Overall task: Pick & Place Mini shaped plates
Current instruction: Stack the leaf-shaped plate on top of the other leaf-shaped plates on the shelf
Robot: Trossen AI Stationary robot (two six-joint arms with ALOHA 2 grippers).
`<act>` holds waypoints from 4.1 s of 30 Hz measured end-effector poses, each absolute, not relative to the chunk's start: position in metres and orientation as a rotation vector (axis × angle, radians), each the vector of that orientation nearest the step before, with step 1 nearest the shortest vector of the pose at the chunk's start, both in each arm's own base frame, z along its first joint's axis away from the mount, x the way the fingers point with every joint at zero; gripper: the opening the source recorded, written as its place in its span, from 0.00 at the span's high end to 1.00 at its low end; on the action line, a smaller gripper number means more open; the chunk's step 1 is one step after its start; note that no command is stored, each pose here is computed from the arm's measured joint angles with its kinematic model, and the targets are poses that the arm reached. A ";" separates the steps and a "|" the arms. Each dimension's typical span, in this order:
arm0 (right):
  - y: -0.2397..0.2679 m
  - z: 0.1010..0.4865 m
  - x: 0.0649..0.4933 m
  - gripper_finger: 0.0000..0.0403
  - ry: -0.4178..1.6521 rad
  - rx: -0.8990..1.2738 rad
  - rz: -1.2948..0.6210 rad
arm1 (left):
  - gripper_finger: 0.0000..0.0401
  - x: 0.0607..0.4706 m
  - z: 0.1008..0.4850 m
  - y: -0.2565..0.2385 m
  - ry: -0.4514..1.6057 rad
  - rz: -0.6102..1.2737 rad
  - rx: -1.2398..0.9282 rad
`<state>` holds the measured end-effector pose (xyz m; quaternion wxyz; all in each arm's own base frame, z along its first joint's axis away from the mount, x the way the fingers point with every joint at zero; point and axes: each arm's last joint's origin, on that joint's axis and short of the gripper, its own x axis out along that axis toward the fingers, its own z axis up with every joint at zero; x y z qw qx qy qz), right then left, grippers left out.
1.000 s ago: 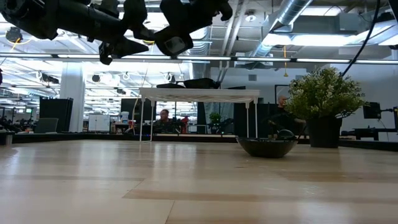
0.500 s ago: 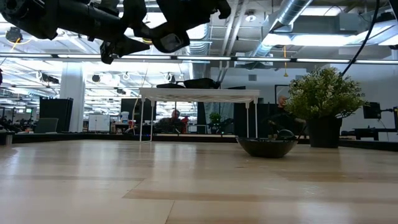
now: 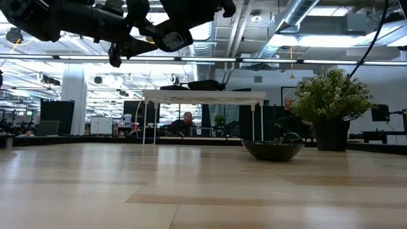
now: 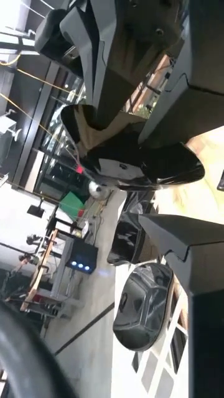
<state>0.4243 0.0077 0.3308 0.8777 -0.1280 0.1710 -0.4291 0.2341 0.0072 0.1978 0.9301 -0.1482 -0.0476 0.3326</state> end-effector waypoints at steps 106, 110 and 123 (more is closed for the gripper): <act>0.008 0.362 0.357 0.59 0.679 -0.427 -0.728 | 0.99 0.235 0.196 0.012 -0.065 0.663 -0.266; 0.000 0.356 0.335 0.64 0.809 -0.280 -0.705 | 0.99 0.235 0.196 0.015 -0.066 0.658 -0.271; 0.000 0.323 0.292 0.73 0.909 -0.127 -0.718 | 0.99 0.261 0.220 0.028 0.102 0.572 -0.271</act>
